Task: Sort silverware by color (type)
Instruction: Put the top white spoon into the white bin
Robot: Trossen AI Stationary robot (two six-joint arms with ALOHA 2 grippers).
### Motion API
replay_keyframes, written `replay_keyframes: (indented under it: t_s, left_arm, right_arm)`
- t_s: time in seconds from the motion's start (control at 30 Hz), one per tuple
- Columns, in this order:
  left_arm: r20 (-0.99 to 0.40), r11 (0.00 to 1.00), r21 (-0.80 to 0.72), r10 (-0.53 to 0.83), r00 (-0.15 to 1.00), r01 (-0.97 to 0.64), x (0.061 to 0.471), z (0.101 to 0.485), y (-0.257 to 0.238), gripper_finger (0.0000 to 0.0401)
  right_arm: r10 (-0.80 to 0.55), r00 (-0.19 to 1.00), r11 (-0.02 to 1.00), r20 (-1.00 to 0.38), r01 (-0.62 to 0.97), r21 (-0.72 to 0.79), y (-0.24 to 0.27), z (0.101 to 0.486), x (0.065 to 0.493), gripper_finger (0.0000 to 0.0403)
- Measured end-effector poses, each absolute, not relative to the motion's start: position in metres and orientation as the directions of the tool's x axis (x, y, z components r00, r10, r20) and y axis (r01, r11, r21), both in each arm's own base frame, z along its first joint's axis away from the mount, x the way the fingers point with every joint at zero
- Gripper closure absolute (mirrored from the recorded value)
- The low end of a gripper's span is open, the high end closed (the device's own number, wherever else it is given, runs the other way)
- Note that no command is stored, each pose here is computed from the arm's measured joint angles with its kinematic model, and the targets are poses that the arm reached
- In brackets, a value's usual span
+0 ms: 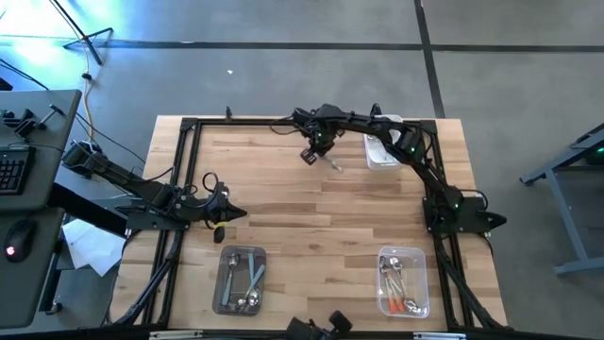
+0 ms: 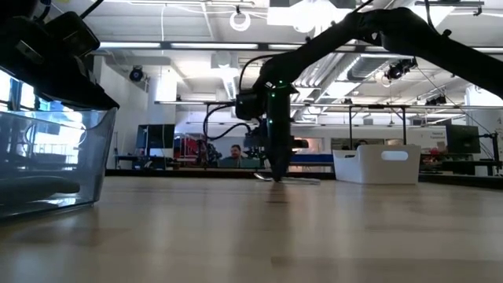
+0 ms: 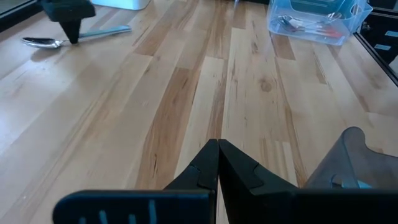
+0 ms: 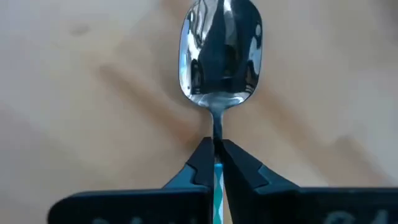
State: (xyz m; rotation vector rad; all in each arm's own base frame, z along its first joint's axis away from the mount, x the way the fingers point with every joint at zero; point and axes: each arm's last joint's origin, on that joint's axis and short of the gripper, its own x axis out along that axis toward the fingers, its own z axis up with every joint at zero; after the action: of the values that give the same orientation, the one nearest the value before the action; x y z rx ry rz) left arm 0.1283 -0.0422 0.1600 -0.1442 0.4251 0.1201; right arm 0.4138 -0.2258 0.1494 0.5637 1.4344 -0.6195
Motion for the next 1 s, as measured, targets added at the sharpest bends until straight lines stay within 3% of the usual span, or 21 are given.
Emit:
replay_keyframes:
  t_s: [0.17,0.37,0.67,0.83,1.0]
  left_arm:
    - [-0.419,0.983,-0.115,0.083,0.904,-0.144,0.128,0.16,-0.042,0.0401]
    - [-0.42,0.983,-0.115,0.083,0.904,-0.144,0.128,0.16,-0.042,0.0401]
    - [-0.423,0.983,-0.113,0.084,0.902,-0.144,0.128,0.16,-0.042,0.0401]
    - [-0.428,0.985,-0.123,0.061,0.902,-0.125,0.128,0.159,-0.043,0.0401]
    - [-0.436,0.986,-0.138,0.023,0.9,-0.092,0.128,0.159,-0.044,0.0401]
  right_arm:
    - [-0.022,0.072,0.755,-0.997,0.655,0.031,-0.213,0.164,0.417,0.0399]
    - [-0.079,0.099,0.762,-0.992,0.647,0.004,-0.189,0.23,0.401,0.04]
    - [-0.286,0.035,0.589,-0.958,0.795,-0.147,-0.174,0.336,0.328,0.0402]
    - [-0.327,-0.045,0.485,-0.944,0.849,-0.209,-0.184,0.349,0.298,0.0402]
    - [-0.32,-0.084,0.47,-0.944,0.851,-0.235,-0.196,0.325,0.282,0.0402]
